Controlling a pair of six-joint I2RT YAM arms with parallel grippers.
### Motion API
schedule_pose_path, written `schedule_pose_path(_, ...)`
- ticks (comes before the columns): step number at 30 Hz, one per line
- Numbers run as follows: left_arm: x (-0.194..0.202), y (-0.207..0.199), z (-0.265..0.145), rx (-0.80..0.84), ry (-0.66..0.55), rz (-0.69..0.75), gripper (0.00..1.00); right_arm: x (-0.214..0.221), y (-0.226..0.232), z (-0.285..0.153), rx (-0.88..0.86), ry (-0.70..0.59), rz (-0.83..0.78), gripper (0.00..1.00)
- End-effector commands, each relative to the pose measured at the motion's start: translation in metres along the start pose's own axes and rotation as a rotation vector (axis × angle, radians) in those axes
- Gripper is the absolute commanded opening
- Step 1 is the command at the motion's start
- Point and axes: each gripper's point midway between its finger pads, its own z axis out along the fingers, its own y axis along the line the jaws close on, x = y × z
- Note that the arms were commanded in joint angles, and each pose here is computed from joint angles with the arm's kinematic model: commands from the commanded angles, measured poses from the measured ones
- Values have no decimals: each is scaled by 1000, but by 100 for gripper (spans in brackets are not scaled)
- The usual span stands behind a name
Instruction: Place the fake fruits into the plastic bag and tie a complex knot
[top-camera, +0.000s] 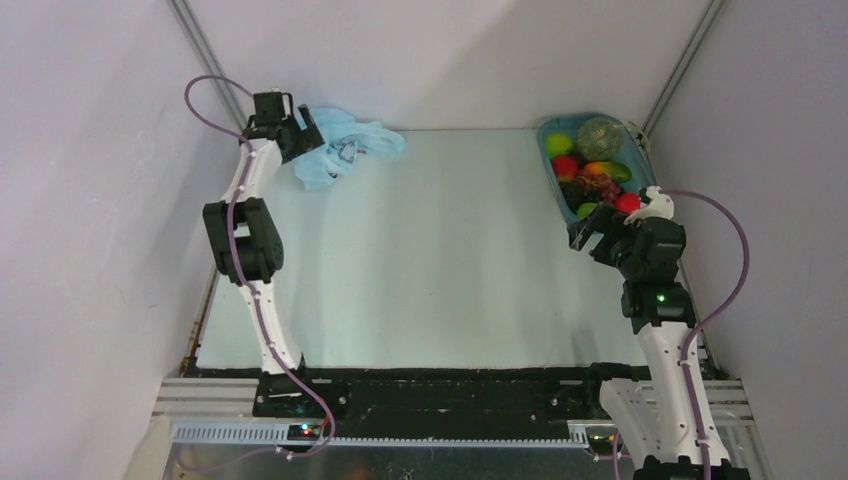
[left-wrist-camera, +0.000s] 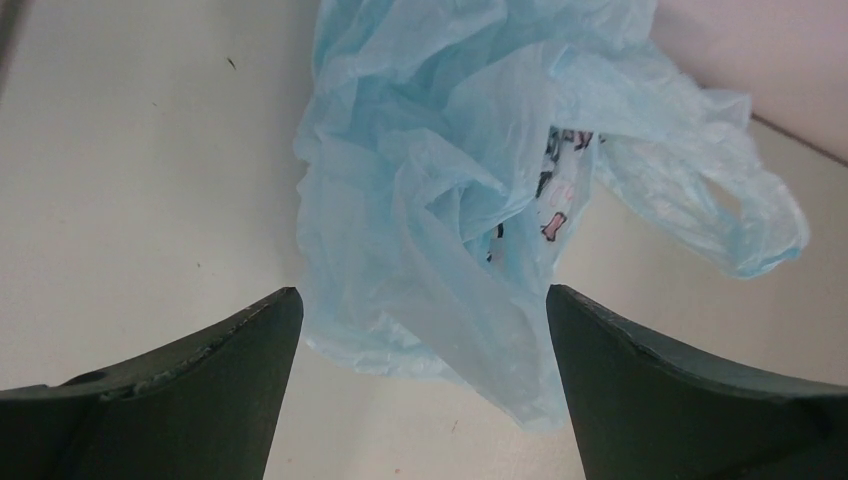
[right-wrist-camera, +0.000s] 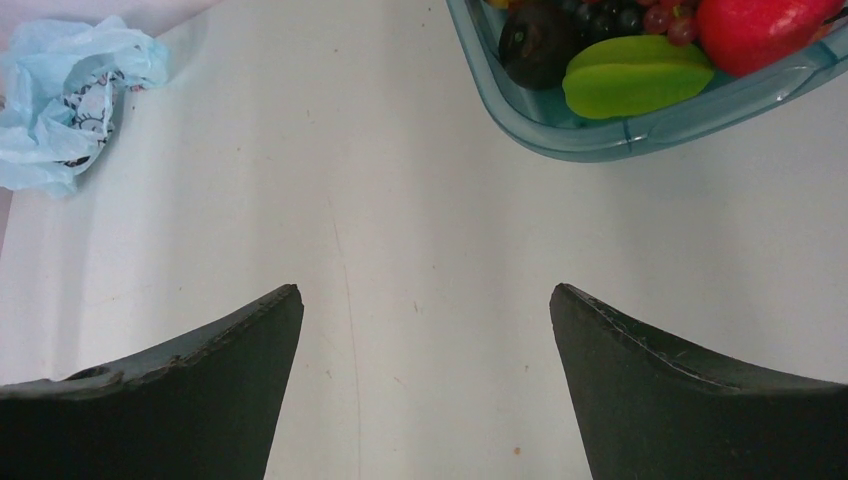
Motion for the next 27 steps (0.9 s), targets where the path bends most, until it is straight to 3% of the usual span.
schedule_pose_path(1, 12, -10, 10, 45, 49, 2, 97, -12, 10, -1, -33, -18, -19, 98)
schedule_pose_path(4, 30, -10, 15, 31, 92, 21, 82, -12, 12, 2, -37, -16, -8, 98)
schedule_pose_path(9, 35, -7, 5, 21, 80, -8, 27, -14, 16, 8, -47, -19, 14, 97)
schedule_pose_path(11, 36, -9, -4, 36, 58, -35, 11, -17, 17, 11, -50, -25, 19, 97)
schedule_pose_path(13, 38, -14, -16, 67, 37, -67, 2, -18, 18, 14, -51, -23, 17, 96)
schedule_pose_path(17, 40, -26, -55, 148, -11, -122, 0, -13, 18, 20, -41, 4, 7, 97)
schedule_pose_path(20, 62, -27, -77, 192, -10, -164, 0, -9, 9, 25, 17, 2, 48, 99)
schedule_pose_path(27, 118, -63, -152, 345, 1, -169, 0, 9, 55, 27, -178, 84, 167, 99)
